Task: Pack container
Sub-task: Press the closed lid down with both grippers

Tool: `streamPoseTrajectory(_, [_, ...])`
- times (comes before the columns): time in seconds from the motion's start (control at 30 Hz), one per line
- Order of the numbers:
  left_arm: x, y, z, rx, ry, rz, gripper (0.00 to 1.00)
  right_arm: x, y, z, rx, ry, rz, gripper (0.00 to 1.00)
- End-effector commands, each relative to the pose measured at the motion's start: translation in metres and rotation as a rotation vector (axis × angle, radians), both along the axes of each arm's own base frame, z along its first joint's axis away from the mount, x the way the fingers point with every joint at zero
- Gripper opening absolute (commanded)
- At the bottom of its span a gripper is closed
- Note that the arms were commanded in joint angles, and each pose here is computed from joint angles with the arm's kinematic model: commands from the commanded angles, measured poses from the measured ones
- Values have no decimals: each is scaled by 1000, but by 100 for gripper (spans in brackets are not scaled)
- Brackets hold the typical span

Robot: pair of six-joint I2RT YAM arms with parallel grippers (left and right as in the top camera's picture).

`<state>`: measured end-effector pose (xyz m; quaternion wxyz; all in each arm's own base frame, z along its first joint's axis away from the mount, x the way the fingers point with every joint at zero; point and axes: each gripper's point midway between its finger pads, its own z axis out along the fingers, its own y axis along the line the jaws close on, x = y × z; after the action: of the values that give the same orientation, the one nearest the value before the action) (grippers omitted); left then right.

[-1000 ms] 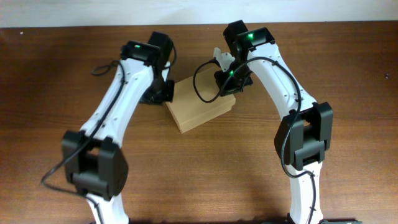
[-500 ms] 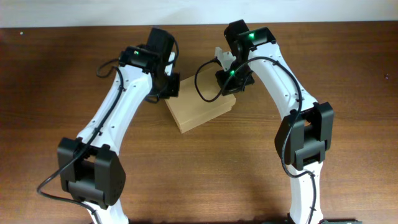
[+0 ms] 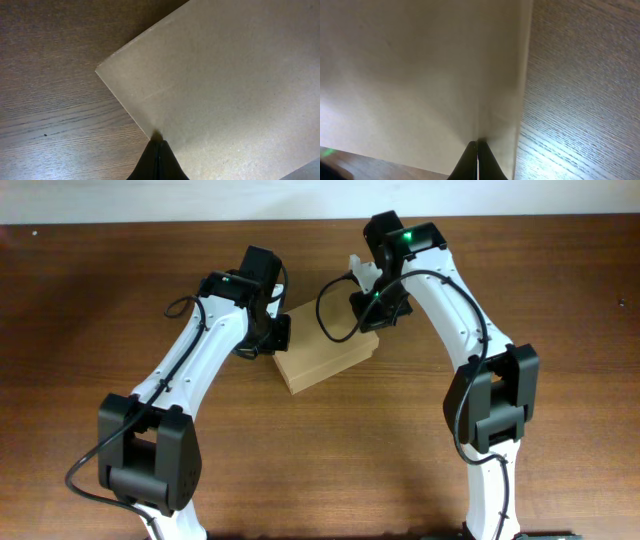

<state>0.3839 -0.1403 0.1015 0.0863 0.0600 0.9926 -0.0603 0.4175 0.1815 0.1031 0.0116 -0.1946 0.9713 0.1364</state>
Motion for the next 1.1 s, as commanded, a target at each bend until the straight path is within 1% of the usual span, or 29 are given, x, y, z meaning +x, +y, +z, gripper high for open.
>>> streamPoseTrajectory(0.0, [-1,-3,0,-20,2,5,2,9,-14,28,1,-70,-33,4])
streamPoseTrajectory(0.17, [0,-3,0,-19,-2,5,2,11,-24,27,-3,-62,-54,4])
streamPoseTrajectory(0.23, [2,-1,7,-16,-23,9,2,13,-31,27,-20,-66,-67,4])
streamPoseTrajectory(0.33, [10,4,32,-13,-83,23,2,15,-41,26,-33,-64,-87,4])
streamPoseTrajectory(0.5, [27,26,93,43,-247,65,2,18,-51,25,-34,-63,-110,4])
streamPoseTrajectory(0.63, [33,38,124,37,-307,93,2,15,-47,21,-32,-50,-101,4])
streamPoseTrajectory(0.77, [34,54,126,64,-307,129,2,4,-30,7,-32,-22,-63,4])
streamPoseTrajectory(0.87, [34,73,125,79,-293,157,2,-12,-9,-9,-41,9,-6,4])
streamPoseTrajectory(1.07, [33,98,122,96,-271,205,2,-29,25,-11,-18,27,62,4])
